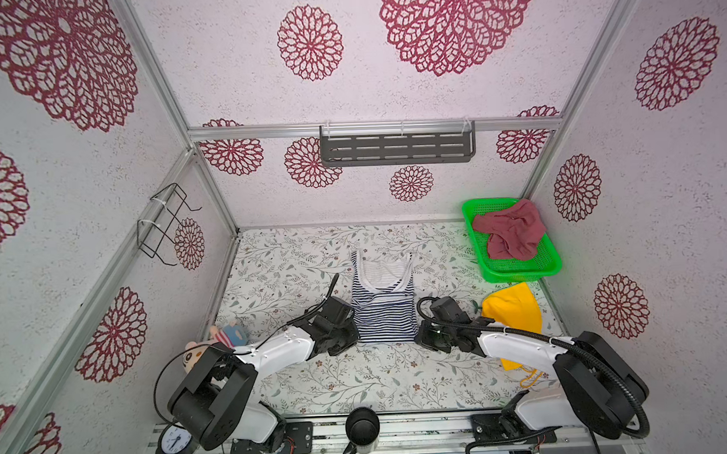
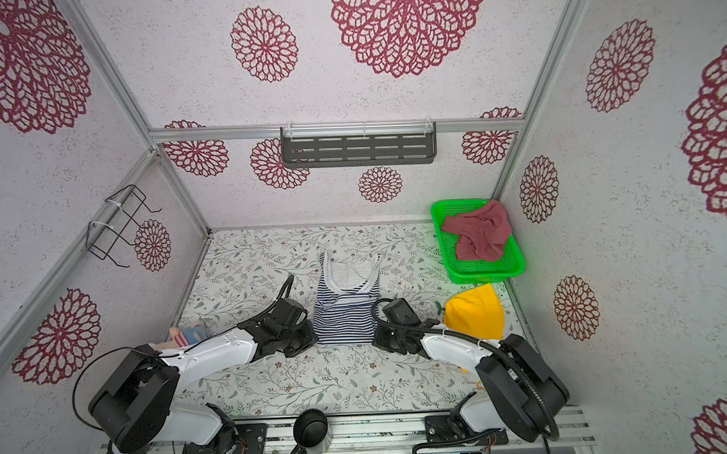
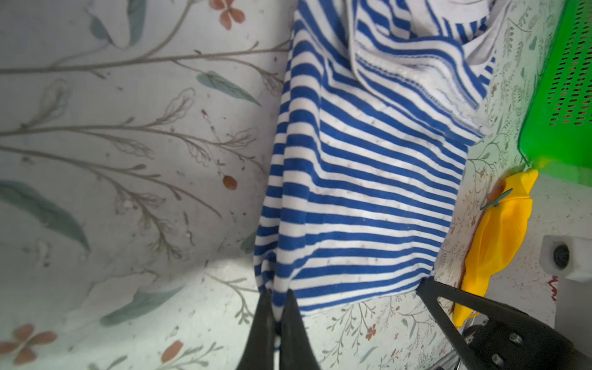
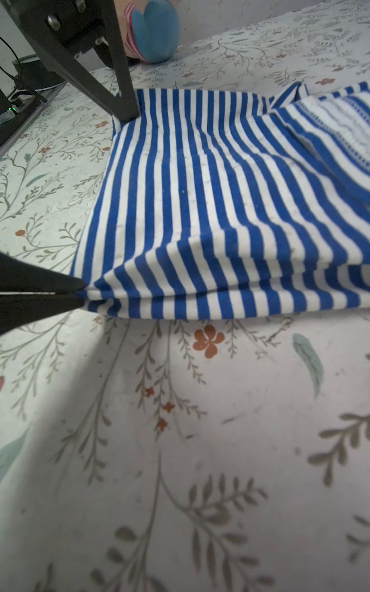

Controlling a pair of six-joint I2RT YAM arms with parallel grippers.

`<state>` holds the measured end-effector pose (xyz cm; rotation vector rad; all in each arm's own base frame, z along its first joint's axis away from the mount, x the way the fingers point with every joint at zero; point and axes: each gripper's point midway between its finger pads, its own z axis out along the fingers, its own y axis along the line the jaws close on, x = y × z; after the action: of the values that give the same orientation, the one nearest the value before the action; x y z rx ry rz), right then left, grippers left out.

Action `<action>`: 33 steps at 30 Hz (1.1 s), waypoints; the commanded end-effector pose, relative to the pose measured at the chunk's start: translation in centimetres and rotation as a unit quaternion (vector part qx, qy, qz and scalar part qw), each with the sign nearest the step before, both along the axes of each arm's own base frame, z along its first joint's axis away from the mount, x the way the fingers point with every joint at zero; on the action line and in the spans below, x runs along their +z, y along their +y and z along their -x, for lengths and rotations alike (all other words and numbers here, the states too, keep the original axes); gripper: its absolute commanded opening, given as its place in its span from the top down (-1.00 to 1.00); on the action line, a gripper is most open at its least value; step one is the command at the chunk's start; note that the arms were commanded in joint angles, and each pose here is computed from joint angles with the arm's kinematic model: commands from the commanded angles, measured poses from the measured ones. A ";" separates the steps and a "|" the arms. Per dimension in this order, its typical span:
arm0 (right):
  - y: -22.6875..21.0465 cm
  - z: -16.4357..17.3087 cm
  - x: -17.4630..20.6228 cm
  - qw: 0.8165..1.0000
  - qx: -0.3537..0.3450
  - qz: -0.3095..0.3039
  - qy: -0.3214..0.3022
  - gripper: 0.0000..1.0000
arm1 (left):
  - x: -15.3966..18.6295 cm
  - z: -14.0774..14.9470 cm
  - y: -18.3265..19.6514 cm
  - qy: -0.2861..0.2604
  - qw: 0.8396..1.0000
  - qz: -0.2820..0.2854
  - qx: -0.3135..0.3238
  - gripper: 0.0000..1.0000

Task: Fold and stack tank tops
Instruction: Fold the tank top at the top-center of the table.

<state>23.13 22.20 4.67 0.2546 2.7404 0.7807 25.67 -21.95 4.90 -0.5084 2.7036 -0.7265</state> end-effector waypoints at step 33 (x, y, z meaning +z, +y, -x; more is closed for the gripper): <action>-0.7 -19.8 13.5 0.972 0.057 0.123 -0.192 1.00 | 12.9 -22.2 0.1 -0.181 0.983 0.010 -0.043 1.00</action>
<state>41.52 22.22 17.00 -0.0746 2.4919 0.4709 46.05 -21.91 17.39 -0.2815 2.4145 -0.7500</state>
